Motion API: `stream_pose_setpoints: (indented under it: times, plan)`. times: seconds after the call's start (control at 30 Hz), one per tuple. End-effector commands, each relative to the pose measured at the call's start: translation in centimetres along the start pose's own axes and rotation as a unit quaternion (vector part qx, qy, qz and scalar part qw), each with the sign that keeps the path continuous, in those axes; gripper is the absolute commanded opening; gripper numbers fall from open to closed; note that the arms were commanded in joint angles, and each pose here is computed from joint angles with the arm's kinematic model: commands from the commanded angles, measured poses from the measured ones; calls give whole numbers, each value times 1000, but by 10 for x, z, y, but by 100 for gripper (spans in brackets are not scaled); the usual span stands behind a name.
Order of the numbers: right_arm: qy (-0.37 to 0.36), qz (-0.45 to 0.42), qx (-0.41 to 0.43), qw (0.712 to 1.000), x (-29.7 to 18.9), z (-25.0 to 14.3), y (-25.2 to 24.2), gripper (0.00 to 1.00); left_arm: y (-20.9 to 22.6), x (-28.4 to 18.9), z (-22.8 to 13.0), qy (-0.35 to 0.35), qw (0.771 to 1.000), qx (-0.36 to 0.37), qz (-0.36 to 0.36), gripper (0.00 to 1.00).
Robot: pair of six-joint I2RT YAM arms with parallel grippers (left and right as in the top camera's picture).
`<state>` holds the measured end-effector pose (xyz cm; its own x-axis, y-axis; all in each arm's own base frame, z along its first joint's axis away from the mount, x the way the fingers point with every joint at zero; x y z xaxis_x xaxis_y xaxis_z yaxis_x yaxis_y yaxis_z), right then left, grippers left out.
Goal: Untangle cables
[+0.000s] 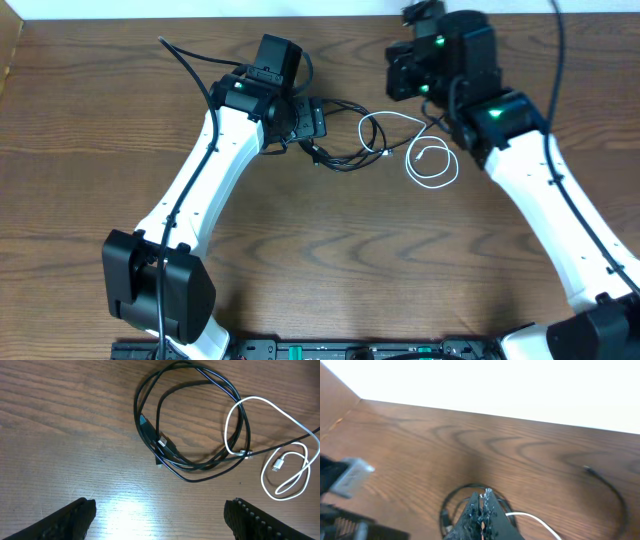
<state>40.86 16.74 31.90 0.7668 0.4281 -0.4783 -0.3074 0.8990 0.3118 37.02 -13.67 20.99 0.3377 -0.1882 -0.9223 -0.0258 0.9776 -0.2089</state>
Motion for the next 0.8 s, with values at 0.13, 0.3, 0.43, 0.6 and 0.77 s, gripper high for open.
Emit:
stream_pose_setpoints:
  times: [0.13,0.3,0.43,0.6,0.77]
  plan:
    - [123,-106,107,981,18,-50,-74,37,3,6,-2,9,1000,6,6,87]
    - [240,-135,152,949,45,-107,-96,50,3,6,-2,8,1000,6,5,87]
    - [307,-107,174,929,72,-146,-98,50,2,7,-2,9,1000,-1,4,87]
    - [330,-57,181,925,93,-165,-92,37,-3,17,-5,19,1000,-17,6,87]
    - [296,-4,157,942,103,-151,-81,1,-18,50,-15,49,998,-40,12,87]
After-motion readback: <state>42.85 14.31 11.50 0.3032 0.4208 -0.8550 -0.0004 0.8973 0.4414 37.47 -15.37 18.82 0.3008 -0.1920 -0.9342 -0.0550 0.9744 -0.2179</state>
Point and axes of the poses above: each gripper's point midway between its finger pads, its own x axis out along the fingers, its own y axis along the line the jaws close on, z = x × y, the point moved 6 cm from there along -x, back along the fingers, and after that the axes turned 4 degrees about x, right-handed, at the moved point
